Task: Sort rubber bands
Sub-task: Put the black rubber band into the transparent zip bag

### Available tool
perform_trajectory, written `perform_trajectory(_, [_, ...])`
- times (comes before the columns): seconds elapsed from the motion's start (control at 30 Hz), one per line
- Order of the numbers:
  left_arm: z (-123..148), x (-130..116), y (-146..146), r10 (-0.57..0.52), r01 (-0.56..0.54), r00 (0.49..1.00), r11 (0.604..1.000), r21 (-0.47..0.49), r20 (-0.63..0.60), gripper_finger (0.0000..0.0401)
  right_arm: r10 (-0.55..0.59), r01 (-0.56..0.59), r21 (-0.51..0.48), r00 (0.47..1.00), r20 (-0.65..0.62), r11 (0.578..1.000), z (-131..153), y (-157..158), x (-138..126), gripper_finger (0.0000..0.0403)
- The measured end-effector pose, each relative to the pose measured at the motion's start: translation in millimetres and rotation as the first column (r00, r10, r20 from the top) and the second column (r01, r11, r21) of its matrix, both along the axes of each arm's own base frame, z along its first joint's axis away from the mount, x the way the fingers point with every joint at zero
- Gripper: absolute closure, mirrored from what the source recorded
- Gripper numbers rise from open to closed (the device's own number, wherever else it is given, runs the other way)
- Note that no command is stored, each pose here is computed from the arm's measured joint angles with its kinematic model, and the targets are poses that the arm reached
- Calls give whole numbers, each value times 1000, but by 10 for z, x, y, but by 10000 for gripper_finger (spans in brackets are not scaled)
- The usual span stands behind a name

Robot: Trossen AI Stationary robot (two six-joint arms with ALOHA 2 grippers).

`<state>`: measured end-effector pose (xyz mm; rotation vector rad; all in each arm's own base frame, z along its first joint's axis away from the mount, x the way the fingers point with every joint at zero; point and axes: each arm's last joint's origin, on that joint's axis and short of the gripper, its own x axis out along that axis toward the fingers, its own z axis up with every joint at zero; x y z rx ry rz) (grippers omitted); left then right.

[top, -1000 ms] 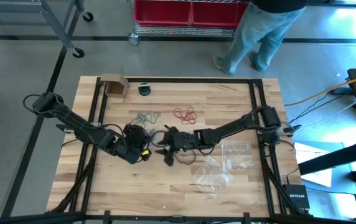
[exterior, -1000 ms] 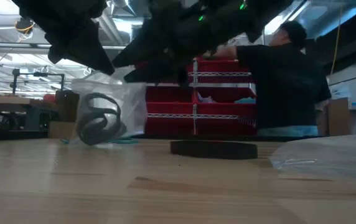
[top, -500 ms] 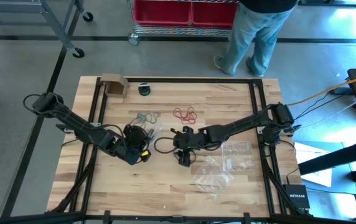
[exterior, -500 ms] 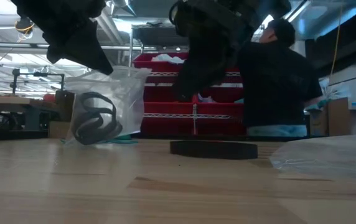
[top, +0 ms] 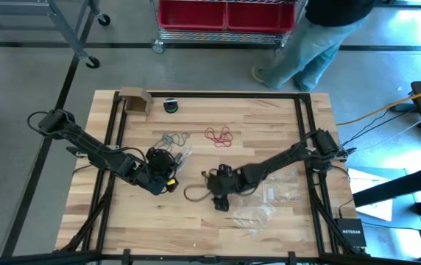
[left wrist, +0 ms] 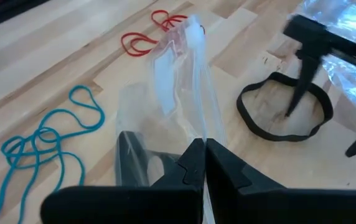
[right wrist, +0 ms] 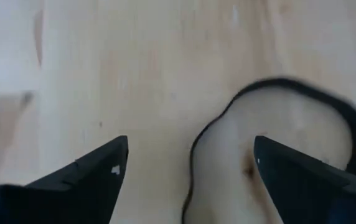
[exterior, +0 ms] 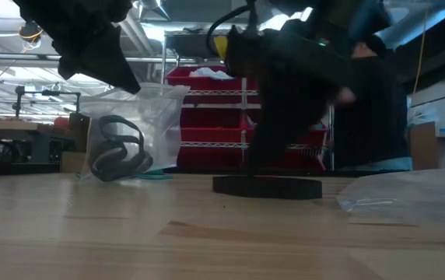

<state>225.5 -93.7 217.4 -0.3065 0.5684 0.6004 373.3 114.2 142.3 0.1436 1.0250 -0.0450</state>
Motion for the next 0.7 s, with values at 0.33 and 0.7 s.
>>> perform_trajectory(0.33, [2, 0, 0, -10, 10, 1000, 1000, 12, -8, 401, -79, 72, -296, 997, -11, 953, -97, 115, -131, 97])
perform_trajectory(0.7, [2, 0, 0, -11, 11, 1000, 1000, 13, -9, 401, -88, 73, -372, 996, -25, 925, -127, 84, -148, 110])
